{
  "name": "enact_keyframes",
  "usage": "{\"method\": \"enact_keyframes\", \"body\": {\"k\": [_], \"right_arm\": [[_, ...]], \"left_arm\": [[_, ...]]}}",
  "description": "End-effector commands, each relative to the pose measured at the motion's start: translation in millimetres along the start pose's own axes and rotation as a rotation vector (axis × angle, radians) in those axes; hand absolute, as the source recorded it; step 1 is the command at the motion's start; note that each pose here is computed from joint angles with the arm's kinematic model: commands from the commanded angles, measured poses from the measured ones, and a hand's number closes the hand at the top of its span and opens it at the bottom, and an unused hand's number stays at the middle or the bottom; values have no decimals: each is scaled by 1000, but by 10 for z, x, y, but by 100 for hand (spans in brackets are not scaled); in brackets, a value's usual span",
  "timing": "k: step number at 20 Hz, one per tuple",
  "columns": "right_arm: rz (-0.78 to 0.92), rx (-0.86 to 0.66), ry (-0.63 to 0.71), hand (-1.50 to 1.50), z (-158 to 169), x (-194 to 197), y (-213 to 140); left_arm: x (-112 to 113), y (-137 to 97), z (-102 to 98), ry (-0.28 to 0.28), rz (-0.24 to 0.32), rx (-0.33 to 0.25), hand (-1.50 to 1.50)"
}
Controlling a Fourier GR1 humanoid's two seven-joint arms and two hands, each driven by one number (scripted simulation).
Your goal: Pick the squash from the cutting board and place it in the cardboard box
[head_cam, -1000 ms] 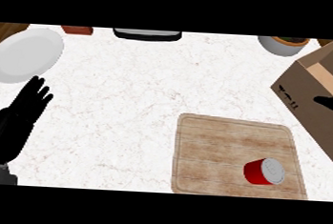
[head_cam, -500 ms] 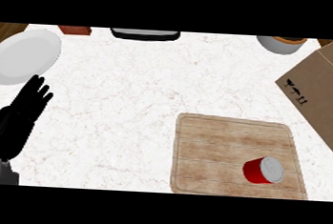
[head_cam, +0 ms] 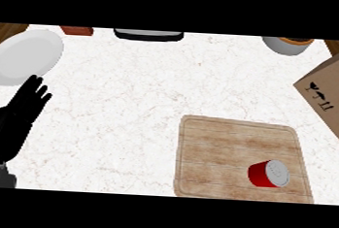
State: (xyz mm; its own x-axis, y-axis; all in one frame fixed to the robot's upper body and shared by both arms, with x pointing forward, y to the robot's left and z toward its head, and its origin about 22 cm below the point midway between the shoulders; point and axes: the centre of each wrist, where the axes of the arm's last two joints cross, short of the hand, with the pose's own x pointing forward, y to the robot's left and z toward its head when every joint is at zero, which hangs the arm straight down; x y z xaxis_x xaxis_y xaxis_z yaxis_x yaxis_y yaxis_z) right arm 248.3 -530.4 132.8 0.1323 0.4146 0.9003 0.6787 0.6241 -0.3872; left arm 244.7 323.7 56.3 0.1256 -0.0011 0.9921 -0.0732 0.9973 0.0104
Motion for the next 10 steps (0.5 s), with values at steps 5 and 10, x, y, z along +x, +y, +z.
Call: {"method": "enact_keyframes", "body": {"k": [5,10], "right_arm": [[-40,33,-50,-150,-36,-174,-815],[-6,51,-31,-150,82,-466,-768]], "left_arm": [[16,53,-96,-8,11,5,0],[35,-90,157,7,0,1,0]]}}
